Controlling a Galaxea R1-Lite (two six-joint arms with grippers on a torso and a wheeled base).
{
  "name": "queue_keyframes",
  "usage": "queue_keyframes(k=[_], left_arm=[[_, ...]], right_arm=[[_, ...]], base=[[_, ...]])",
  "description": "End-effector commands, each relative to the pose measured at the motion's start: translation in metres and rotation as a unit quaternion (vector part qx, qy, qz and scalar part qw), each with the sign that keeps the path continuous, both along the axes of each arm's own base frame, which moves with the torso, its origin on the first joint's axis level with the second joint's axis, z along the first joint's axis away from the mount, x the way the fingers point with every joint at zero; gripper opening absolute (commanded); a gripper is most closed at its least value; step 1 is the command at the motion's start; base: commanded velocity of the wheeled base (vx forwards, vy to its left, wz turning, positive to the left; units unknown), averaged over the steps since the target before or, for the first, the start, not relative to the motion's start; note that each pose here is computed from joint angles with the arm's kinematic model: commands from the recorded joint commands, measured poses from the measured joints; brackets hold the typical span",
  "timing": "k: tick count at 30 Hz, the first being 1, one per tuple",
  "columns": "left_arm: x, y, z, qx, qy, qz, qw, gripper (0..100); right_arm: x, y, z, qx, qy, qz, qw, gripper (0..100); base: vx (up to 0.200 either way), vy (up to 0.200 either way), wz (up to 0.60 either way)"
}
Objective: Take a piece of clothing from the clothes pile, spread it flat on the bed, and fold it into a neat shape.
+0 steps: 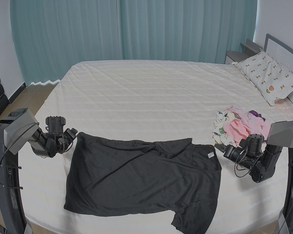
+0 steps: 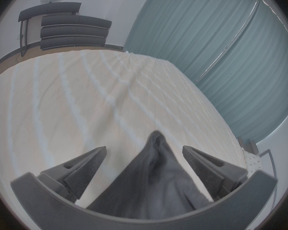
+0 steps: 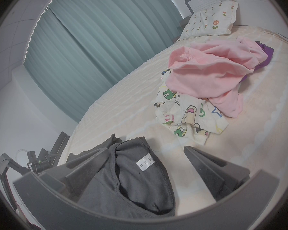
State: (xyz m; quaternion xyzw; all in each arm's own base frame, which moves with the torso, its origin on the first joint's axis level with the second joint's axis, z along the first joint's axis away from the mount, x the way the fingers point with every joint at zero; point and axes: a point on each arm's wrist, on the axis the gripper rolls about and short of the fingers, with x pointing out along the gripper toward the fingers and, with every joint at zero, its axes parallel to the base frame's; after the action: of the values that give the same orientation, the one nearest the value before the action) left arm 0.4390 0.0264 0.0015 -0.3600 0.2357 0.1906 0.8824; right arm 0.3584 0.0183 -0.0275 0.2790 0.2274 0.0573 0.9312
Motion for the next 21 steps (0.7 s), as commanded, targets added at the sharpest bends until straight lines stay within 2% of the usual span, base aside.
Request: queue_keyframes(k=[1, 3, 8, 12, 15, 16, 21], left_arm=[[-0.077, -0.005, 0.033, -0.030, -0.003, -0.033, 0.9990, 100], [-0.098, -0.009, 0.024, -0.043, 0.012, -0.035, 0.9984, 100], [-0.144, -0.018, 0.000, -0.064, 0.043, -0.037, 0.9963, 100], [-0.178, -0.022, -0.004, -0.088, 0.044, -0.074, 0.9924, 100], [-0.184, -0.025, -0.006, -0.091, 0.051, -0.083, 0.9910, 100], [-0.192, -0.033, -0.010, -0.092, 0.065, -0.105, 0.9881, 100], [-0.215, -0.032, -0.029, -0.019, 0.134, -0.169, 0.9763, 100]], right_arm=[[-0.017, 0.002, 0.008, 0.008, 0.016, 0.004, 0.9998, 100], [-0.023, 0.003, 0.006, 0.007, 0.024, 0.006, 0.9997, 100], [-0.028, 0.009, 0.002, 0.007, 0.037, 0.016, 0.9992, 100], [-0.029, 0.010, 0.000, 0.007, 0.041, 0.018, 0.9990, 100], [-0.029, 0.010, -0.001, 0.007, 0.043, 0.018, 0.9989, 100], [-0.030, 0.010, -0.001, 0.007, 0.045, 0.018, 0.9988, 100], [-0.033, 0.014, -0.004, 0.006, 0.052, 0.024, 0.9983, 100]], base=[[0.000, 0.000, 0.00], [0.000, 0.000, 0.00], [-0.200, 0.000, 0.00], [-0.200, 0.000, 0.00], [0.000, 0.000, 0.00], [0.000, 0.000, 0.00], [0.000, 0.000, 0.00]])
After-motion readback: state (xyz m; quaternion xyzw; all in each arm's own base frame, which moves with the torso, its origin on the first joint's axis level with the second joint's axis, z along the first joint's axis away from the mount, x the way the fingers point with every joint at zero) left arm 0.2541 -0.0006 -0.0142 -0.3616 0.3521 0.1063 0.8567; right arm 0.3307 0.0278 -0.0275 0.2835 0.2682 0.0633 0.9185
